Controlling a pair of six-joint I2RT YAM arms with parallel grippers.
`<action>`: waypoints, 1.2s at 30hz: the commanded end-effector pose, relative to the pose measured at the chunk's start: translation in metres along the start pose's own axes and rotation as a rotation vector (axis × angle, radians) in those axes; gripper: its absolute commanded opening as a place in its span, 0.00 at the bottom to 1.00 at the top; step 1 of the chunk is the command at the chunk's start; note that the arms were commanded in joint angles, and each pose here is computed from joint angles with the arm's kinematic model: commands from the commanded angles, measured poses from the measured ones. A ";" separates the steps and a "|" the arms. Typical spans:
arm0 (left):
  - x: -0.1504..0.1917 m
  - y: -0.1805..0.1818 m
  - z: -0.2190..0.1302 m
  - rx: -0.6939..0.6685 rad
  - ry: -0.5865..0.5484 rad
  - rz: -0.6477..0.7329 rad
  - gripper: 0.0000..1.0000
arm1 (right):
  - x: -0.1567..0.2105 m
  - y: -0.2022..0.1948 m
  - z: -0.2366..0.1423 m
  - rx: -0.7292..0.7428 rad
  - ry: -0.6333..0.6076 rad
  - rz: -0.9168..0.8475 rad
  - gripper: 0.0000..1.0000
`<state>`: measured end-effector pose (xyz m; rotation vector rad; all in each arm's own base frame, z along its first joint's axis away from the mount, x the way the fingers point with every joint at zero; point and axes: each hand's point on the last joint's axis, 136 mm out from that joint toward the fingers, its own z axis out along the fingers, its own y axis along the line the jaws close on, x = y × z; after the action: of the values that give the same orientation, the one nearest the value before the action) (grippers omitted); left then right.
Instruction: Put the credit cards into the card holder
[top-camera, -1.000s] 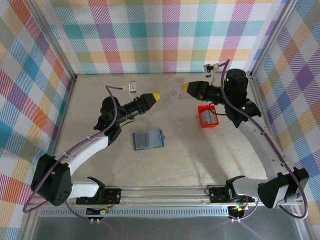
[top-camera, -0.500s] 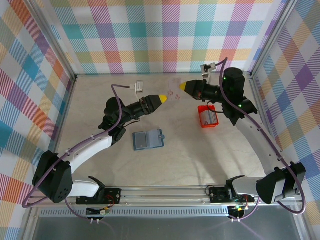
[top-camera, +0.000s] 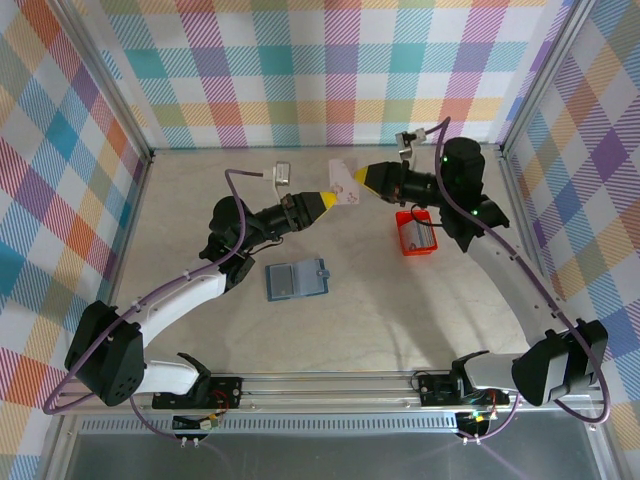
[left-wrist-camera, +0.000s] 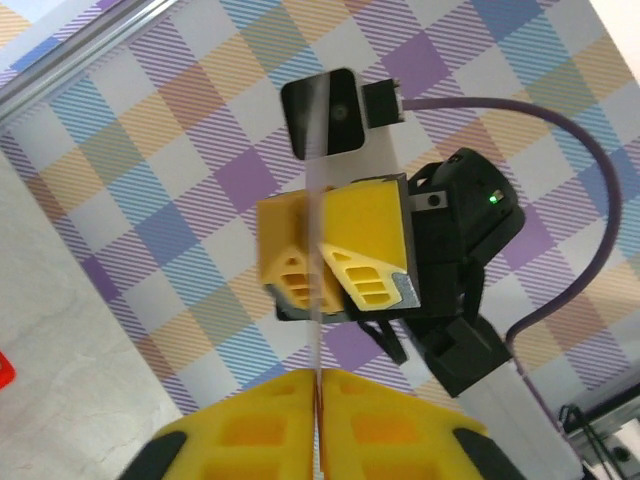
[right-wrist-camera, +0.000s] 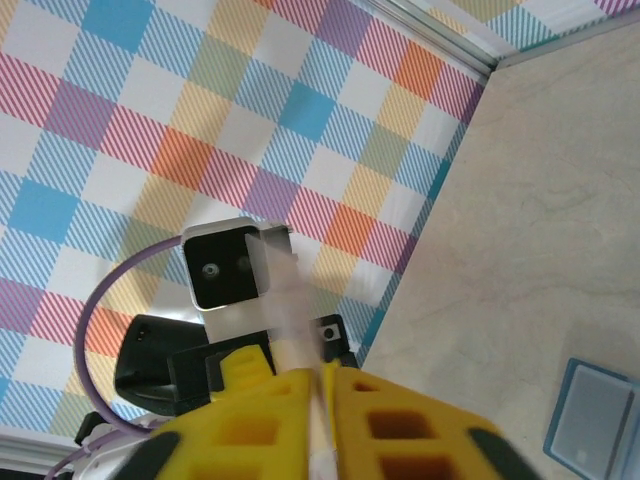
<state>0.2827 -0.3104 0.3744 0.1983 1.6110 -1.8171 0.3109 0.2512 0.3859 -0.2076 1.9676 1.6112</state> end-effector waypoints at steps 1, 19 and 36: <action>-0.007 -0.024 0.004 0.072 -0.012 0.047 0.00 | 0.003 0.002 -0.002 -0.002 0.005 -0.033 0.30; -0.004 -0.020 0.000 0.061 -0.017 0.033 0.00 | 0.029 0.009 -0.009 -0.090 0.118 -0.047 0.29; -0.005 0.040 -0.035 -0.174 -0.090 -0.056 0.84 | 0.038 -0.031 0.000 -0.021 0.105 -0.056 0.00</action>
<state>0.2911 -0.2942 0.3419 0.0650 1.7084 -1.7525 0.2883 0.2548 0.3499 -0.3475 2.0193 1.6836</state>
